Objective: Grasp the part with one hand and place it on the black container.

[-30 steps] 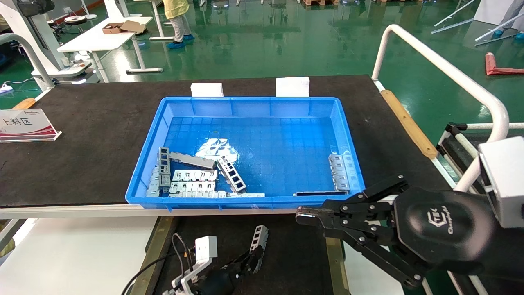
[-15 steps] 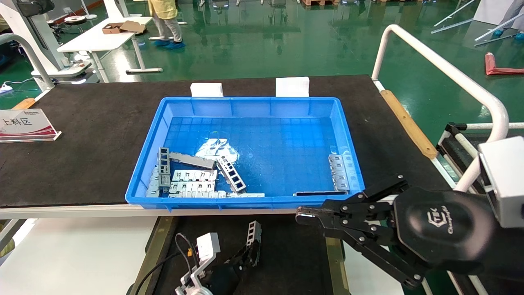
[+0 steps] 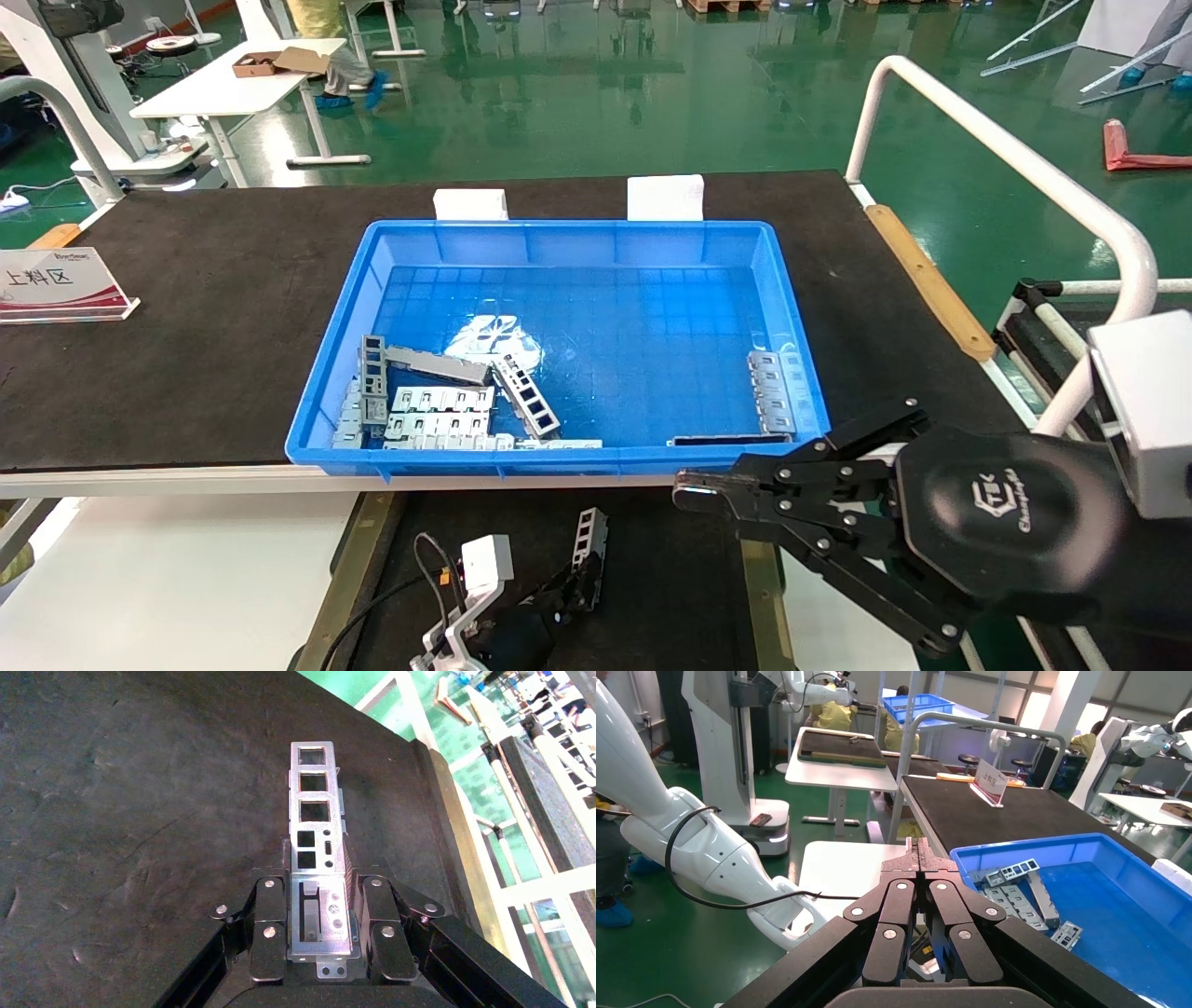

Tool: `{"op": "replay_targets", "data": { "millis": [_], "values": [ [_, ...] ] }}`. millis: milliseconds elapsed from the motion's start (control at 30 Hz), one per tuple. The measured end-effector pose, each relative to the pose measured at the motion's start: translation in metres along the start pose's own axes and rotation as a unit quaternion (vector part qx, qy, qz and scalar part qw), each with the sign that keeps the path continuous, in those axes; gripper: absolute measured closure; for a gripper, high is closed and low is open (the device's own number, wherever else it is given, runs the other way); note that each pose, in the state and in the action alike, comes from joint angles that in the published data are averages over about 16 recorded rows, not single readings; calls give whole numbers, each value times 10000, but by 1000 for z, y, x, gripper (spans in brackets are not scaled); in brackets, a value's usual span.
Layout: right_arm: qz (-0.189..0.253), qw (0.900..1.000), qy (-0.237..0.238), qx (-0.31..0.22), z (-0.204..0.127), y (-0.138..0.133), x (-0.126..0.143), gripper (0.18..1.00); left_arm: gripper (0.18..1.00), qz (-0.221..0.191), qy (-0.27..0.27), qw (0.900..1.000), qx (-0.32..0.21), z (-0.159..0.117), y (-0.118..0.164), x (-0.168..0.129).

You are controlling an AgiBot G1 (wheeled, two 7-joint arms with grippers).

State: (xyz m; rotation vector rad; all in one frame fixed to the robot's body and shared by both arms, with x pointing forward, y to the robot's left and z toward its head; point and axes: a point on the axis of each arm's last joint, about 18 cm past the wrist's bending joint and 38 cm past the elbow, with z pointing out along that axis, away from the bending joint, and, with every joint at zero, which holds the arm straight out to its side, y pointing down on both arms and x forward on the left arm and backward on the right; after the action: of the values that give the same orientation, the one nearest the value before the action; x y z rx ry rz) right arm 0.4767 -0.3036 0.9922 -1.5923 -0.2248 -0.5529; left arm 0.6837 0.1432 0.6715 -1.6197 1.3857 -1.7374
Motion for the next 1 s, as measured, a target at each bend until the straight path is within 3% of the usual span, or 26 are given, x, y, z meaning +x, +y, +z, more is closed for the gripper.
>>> {"op": "replay_targets", "data": {
  "millis": [467, 767, 1000],
  "values": [
    [0, 10000, 0, 0, 0, 0, 0, 918, 820, 8, -12, 10000, -14, -3, 4, -3],
    [0, 10000, 0, 0, 0, 0, 0, 772, 711, 377, 269, 9989, 33, -12, -4, -3],
    [0, 10000, 0, 0, 0, 0, 0, 616, 563, 877, 705, 9936, 13, -29, -16, -5]
  ]
}}
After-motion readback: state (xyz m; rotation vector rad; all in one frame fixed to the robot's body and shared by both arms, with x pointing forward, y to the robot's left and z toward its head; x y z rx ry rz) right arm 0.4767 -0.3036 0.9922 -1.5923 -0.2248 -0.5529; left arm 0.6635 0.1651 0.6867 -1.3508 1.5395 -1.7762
